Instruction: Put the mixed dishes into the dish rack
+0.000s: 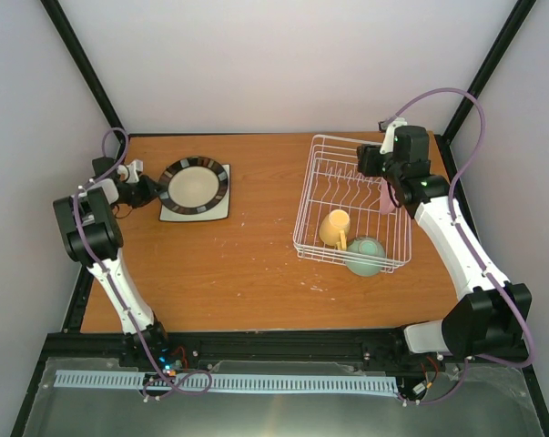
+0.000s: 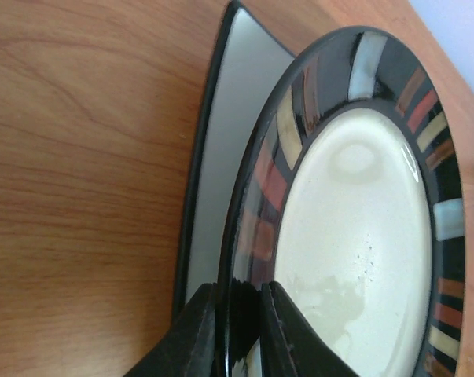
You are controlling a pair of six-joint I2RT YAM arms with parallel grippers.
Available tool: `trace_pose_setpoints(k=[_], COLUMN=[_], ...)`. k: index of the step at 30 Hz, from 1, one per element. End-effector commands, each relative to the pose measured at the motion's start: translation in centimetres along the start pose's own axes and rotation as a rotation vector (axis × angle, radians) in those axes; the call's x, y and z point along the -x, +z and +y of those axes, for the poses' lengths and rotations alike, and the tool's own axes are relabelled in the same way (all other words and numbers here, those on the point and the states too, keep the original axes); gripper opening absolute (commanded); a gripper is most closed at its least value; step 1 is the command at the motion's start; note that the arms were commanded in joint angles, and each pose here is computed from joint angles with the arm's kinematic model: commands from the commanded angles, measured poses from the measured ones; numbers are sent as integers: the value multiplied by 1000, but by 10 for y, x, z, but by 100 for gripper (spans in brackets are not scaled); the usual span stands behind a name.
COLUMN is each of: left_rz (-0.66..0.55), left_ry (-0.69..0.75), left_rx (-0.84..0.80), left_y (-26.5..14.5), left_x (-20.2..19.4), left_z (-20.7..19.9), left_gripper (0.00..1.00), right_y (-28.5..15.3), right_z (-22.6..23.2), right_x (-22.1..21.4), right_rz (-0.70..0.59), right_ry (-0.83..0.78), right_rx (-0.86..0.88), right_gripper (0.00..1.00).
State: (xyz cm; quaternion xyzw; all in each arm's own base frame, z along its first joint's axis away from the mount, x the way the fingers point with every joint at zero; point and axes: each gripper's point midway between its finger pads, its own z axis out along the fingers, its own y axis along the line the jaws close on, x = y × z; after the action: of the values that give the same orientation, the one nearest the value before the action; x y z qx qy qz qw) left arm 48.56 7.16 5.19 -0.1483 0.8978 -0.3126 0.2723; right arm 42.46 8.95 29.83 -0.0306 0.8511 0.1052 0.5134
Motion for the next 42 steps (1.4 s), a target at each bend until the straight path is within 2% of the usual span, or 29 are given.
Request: trace_pose_setpoints(k=[1, 4, 26, 42], left_rz=[-26, -29, -74, -36], left_ry=[51, 60, 116, 78], left_rx=[8, 7, 12, 6], left_y=[-5, -8, -38, -25], left_x=[14, 15, 27, -2], left_z=[-3, -6, -33, -19], left_gripper=[4, 1, 1, 3], right_y=[-1, 0, 12, 64], right_z=[5, 7, 29, 229], right_x=[13, 12, 1, -79], right_rz=[-30, -26, 14, 242], right_ry=[-10, -11, -13, -176], right_rx=[17, 23, 92, 489], right_gripper=[64, 64, 64, 64])
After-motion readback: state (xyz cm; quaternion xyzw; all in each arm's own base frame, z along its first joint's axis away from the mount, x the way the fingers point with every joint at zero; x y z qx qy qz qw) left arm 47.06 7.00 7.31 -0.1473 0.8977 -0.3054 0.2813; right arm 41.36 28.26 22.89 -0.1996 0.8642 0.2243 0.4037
